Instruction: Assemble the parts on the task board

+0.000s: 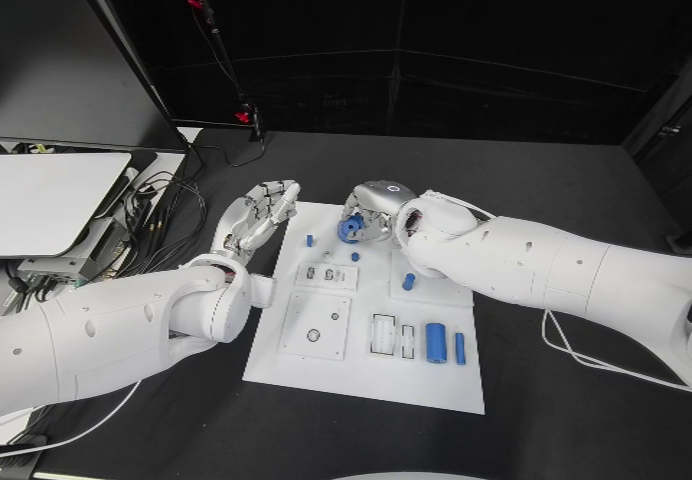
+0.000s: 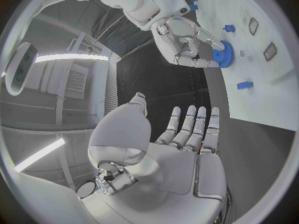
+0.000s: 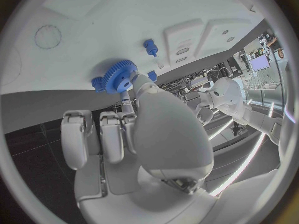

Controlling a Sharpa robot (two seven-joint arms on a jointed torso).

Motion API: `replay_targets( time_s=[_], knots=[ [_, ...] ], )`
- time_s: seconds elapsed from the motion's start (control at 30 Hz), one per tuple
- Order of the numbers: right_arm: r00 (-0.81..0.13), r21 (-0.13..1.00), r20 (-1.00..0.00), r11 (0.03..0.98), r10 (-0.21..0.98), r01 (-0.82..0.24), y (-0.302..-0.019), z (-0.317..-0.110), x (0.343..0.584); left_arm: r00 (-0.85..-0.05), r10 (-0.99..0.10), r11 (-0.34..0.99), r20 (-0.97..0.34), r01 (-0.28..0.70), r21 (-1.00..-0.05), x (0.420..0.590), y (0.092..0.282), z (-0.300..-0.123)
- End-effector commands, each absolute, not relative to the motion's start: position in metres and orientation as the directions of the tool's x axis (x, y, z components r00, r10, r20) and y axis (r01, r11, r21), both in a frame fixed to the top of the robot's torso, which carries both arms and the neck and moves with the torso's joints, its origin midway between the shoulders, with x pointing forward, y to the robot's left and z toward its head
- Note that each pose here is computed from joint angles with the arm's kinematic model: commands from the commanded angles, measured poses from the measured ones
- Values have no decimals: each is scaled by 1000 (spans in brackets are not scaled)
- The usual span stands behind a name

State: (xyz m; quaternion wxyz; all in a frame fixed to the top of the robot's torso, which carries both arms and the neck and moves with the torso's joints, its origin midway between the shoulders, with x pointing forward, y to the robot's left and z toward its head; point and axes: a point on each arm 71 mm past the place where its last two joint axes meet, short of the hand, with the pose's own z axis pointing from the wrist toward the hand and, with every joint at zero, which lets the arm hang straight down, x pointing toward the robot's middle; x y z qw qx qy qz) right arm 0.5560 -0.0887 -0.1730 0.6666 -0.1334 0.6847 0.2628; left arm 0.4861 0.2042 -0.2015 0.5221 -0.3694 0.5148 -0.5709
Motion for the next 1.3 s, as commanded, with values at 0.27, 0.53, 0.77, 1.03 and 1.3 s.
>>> replay_targets(
  time_s=[0.27, 0.53, 0.77, 1.03, 1.3],
  knots=[
    [-122, 166, -985, 854, 121, -493, -91, -180, 558, -195, -974, 12, -115, 463, -886, 480, 202, -183],
    [-121, 164, -985, 860, 121, -484, -92, -181, 558, -195, -974, 12, -115, 461, -887, 480, 202, -183],
    [-105, 170, -985, 851, 136, -496, -92, -180, 556, -197, -974, 11, -115, 461, -888, 480, 201, -183],
    [-57, 199, -978, 828, 199, -524, -95, -176, 552, -198, -974, 11, -114, 458, -889, 480, 202, -184],
    [20, 241, -952, 785, 306, -570, -100, -168, 548, -199, -973, 11, -114, 457, -889, 480, 202, -184]
  ],
)
